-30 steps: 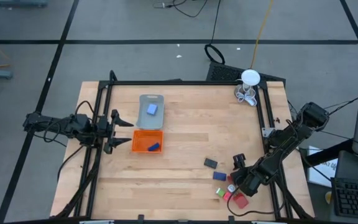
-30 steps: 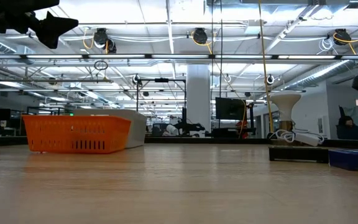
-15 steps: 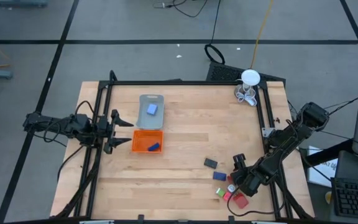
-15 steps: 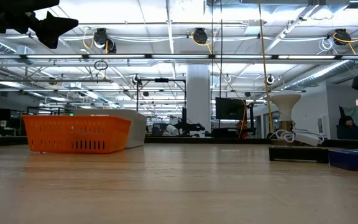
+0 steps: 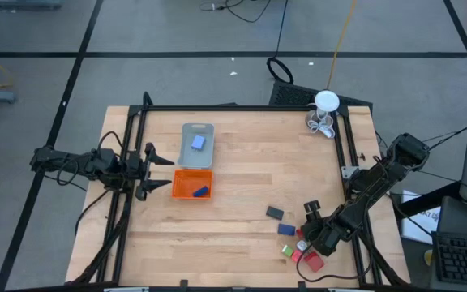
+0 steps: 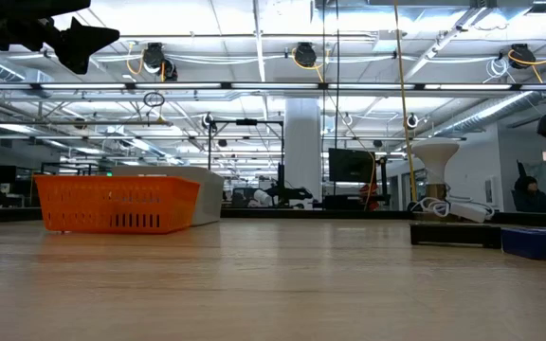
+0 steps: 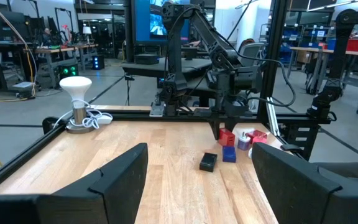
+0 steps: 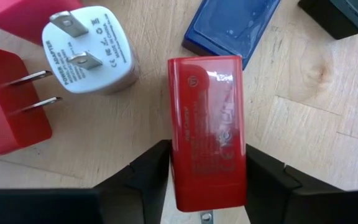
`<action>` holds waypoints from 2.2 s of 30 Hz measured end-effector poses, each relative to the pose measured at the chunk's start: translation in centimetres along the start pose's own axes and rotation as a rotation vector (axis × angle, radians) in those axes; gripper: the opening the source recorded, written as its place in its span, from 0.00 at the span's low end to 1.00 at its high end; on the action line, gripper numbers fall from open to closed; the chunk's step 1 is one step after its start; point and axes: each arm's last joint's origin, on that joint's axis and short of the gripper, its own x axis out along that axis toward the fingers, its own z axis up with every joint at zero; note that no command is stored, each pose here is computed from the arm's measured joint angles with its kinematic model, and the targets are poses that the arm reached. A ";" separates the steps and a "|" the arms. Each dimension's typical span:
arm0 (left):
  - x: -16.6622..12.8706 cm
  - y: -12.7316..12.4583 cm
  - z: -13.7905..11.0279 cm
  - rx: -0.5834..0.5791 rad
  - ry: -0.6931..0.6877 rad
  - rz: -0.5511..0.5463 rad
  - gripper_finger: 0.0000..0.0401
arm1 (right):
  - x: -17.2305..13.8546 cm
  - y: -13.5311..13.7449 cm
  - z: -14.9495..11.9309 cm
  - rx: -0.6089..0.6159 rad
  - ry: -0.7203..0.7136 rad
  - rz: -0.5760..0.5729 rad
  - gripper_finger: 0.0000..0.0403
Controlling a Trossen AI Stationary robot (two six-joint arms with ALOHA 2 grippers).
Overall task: Pick & Place Office items
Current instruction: Put the top red charger adapter into the gray bin
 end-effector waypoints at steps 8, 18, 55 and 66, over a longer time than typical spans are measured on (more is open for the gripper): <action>0.0 0.0 0.0 0.000 0.000 0.000 0.73 | 0.0 0.1 0.0 -0.003 0.010 0.021 0.32; 0.0 0.0 0.0 0.000 0.000 0.000 0.73 | -1.4 -0.4 -0.3 0.010 0.014 0.051 0.33; 0.0 0.0 0.0 0.000 0.000 0.000 0.73 | -7.9 -7.6 1.0 0.565 -0.466 -0.166 0.31; 0.0 0.0 0.0 0.000 0.000 0.000 0.73 | -7.2 -11.6 1.5 0.659 -0.558 -0.468 0.31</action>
